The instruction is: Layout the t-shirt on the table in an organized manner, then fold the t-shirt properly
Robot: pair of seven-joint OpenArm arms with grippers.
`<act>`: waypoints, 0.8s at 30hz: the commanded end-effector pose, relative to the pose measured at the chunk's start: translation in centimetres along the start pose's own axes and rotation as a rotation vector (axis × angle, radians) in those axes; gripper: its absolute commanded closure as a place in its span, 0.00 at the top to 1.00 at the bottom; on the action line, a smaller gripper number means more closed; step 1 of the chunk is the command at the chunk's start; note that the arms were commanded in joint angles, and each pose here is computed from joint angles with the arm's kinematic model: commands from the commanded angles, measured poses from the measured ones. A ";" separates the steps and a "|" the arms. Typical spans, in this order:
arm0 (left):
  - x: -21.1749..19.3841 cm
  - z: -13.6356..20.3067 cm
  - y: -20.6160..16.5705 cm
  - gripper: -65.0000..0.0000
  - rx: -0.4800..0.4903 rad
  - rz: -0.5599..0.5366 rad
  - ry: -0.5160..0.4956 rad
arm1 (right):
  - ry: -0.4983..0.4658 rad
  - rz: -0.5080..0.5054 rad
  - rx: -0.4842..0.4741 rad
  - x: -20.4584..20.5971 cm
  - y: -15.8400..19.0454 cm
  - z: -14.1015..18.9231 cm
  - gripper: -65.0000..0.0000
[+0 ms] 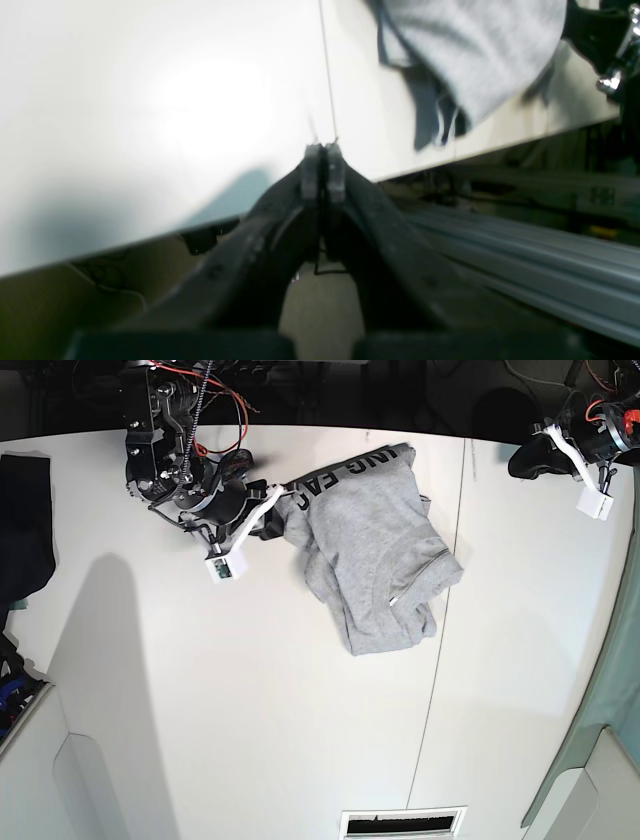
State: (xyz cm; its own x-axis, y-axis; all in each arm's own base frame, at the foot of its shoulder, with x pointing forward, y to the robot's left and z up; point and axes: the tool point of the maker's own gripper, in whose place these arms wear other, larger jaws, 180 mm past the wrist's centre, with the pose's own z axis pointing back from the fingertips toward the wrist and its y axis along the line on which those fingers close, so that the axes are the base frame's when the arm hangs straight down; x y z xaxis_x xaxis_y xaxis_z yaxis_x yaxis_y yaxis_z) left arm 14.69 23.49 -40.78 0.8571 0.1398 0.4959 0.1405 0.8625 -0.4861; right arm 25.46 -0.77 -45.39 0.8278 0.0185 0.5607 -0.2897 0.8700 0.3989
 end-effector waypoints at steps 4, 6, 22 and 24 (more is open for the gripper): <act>-0.3 0.8 -0.1 0.01 -0.005 -0.007 -0.001 | -0.024 0.016 0.129 1.1 4.0 -0.6 0.00; -0.6 0.9 -0.1 0.01 -0.004 -0.004 0.007 | -0.020 0.032 0.165 1.0 5.6 -0.9 0.00; -11.1 4.2 -0.7 0.01 0.022 0.112 0.268 | 0.006 0.124 0.129 0.0 5.2 4.9 0.00; -12.5 4.8 -0.9 0.01 0.027 0.128 0.300 | 0.068 0.124 0.123 -2.8 5.0 6.3 0.00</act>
State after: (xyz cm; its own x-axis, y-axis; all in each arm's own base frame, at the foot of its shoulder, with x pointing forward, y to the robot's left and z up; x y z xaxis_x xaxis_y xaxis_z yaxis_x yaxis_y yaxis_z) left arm 1.06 23.13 -43.62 0.9792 0.1060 0.1728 -0.0040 0.8624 -0.5062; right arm 18.37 -0.01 -41.18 0.8243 0.1755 0.5383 -0.4349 0.8049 0.4037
